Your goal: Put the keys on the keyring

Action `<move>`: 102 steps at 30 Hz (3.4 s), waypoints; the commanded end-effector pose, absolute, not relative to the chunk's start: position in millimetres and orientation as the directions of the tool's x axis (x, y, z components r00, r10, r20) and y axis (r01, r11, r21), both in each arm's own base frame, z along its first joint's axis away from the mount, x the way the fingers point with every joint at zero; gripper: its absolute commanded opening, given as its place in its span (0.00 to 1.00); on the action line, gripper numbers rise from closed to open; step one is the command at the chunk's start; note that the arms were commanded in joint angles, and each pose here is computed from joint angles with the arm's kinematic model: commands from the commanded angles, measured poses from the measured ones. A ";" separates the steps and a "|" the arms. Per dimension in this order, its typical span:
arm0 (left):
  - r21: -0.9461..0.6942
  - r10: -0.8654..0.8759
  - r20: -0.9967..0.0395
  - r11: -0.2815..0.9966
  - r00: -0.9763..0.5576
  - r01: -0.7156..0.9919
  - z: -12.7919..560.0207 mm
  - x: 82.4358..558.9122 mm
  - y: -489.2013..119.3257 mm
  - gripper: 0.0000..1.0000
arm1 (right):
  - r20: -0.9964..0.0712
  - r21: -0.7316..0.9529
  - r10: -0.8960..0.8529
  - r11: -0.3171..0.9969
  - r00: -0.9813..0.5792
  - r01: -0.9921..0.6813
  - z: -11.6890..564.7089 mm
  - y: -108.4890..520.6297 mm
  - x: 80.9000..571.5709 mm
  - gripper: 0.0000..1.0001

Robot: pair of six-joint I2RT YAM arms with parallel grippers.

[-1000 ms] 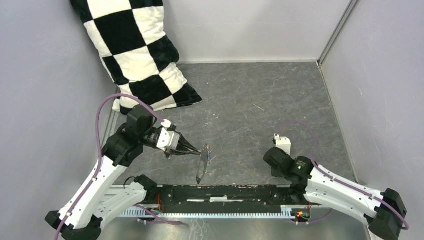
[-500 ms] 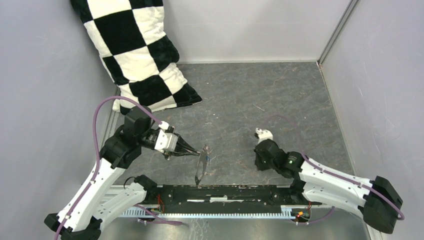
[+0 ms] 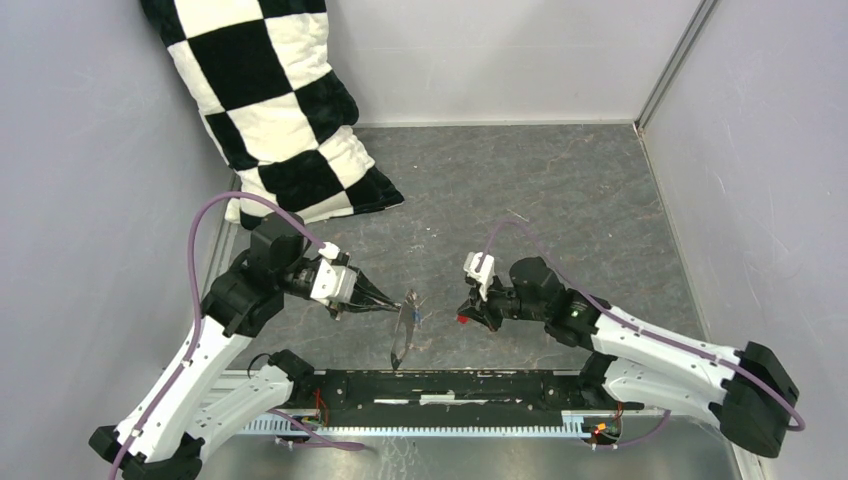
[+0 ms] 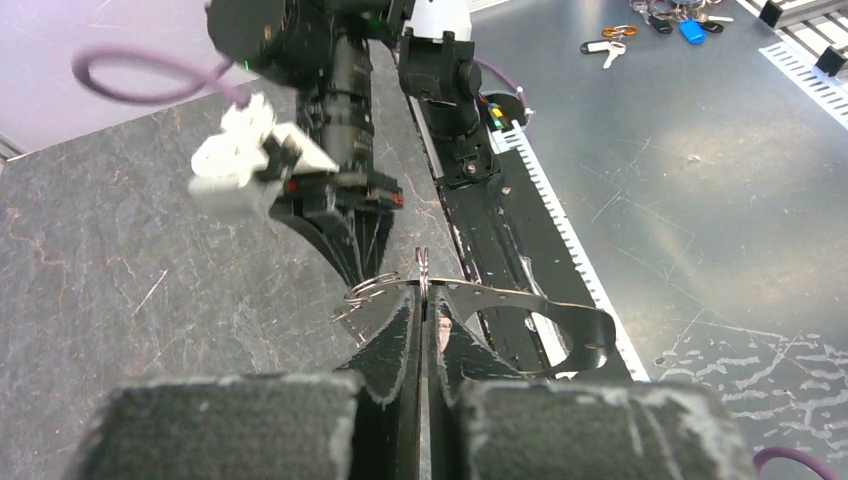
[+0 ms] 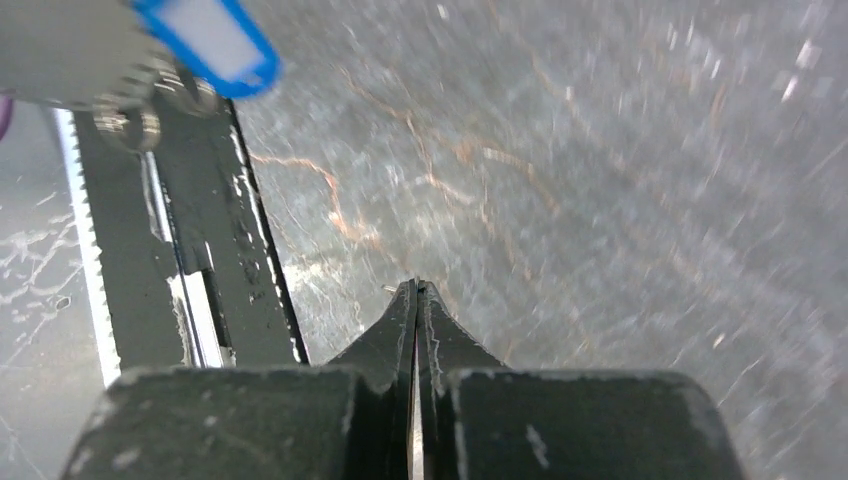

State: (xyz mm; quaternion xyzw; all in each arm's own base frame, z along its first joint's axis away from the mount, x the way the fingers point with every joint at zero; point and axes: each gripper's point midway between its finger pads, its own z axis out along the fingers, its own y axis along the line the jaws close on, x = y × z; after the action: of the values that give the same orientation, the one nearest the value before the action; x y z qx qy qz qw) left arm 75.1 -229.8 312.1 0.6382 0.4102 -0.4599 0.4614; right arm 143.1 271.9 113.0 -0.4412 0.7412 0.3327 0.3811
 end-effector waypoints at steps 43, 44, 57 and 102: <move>0.145 -0.046 -0.989 -0.371 0.138 0.917 364.6 67.2 -245.5 0.02 | -0.670 -0.713 0.258 0.036 0.696 -0.700 386.7 326.6 68.7 0.01; 0.146 -0.046 -0.989 -0.372 0.139 0.917 365.1 67.0 -245.4 0.02 | -0.672 -0.710 0.256 0.039 0.694 -0.703 385.9 327.5 68.7 0.01; 0.162 -0.057 -0.987 -0.374 0.152 0.913 369.1 61.6 -242.2 0.02 | -0.707 -0.679 0.211 0.062 0.675 -0.731 376.6 337.9 75.9 0.01; 0.162 -0.029 -0.986 -0.316 0.161 0.935 358.8 68.5 -242.2 0.02 | -0.744 -0.634 0.256 0.024 0.618 -0.773 381.5 347.2 61.8 0.01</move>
State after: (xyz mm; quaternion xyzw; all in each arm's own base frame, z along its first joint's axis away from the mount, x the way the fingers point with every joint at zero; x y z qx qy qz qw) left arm 68.5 -243.3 344.3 0.5975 0.4011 -0.5551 0.4172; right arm 66.3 346.6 364.6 -0.6017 0.2331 0.3676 0.6697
